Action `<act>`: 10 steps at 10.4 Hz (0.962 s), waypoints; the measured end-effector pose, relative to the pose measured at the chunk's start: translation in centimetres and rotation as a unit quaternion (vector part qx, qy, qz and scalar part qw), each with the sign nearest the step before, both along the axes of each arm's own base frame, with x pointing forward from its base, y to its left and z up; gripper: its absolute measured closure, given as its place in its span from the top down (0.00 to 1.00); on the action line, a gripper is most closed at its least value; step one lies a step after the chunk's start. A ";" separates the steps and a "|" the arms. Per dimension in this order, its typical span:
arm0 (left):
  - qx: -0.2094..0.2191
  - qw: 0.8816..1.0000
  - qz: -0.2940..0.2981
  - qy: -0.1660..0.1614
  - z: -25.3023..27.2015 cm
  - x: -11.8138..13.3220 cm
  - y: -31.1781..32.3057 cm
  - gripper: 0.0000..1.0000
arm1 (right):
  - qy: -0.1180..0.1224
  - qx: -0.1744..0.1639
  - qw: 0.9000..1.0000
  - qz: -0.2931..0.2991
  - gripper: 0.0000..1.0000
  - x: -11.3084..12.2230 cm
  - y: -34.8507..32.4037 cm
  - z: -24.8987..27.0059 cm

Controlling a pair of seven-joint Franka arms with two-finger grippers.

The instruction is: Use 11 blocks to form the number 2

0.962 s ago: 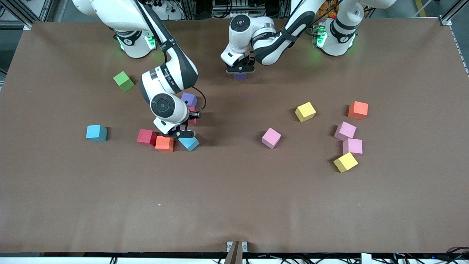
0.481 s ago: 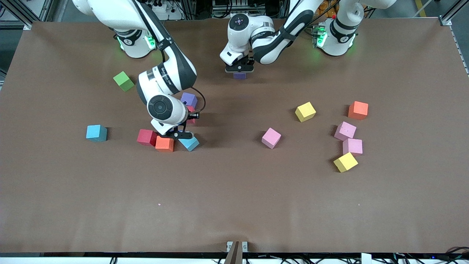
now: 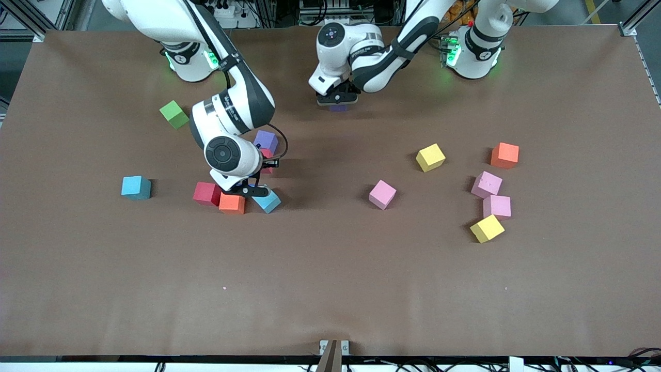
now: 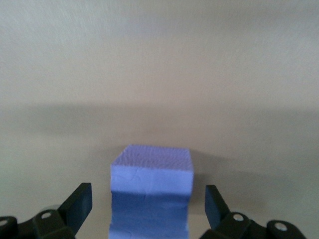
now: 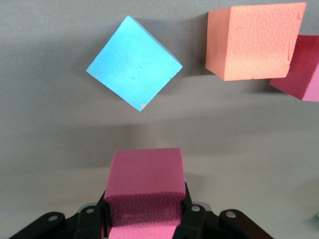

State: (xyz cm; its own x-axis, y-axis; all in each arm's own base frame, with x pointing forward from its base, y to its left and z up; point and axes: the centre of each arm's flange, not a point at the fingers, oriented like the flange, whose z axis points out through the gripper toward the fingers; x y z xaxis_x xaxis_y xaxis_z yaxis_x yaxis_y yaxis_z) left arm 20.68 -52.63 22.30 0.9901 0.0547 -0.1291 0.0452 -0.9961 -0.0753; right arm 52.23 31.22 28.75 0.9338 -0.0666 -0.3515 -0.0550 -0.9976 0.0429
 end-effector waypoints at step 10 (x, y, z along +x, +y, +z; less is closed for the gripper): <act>0.016 0.964 0.264 -0.010 5.7 26.4 14.3 1.00 | -0.008 0.001 1.000 -0.005 0.52 2.0 2.2 8.1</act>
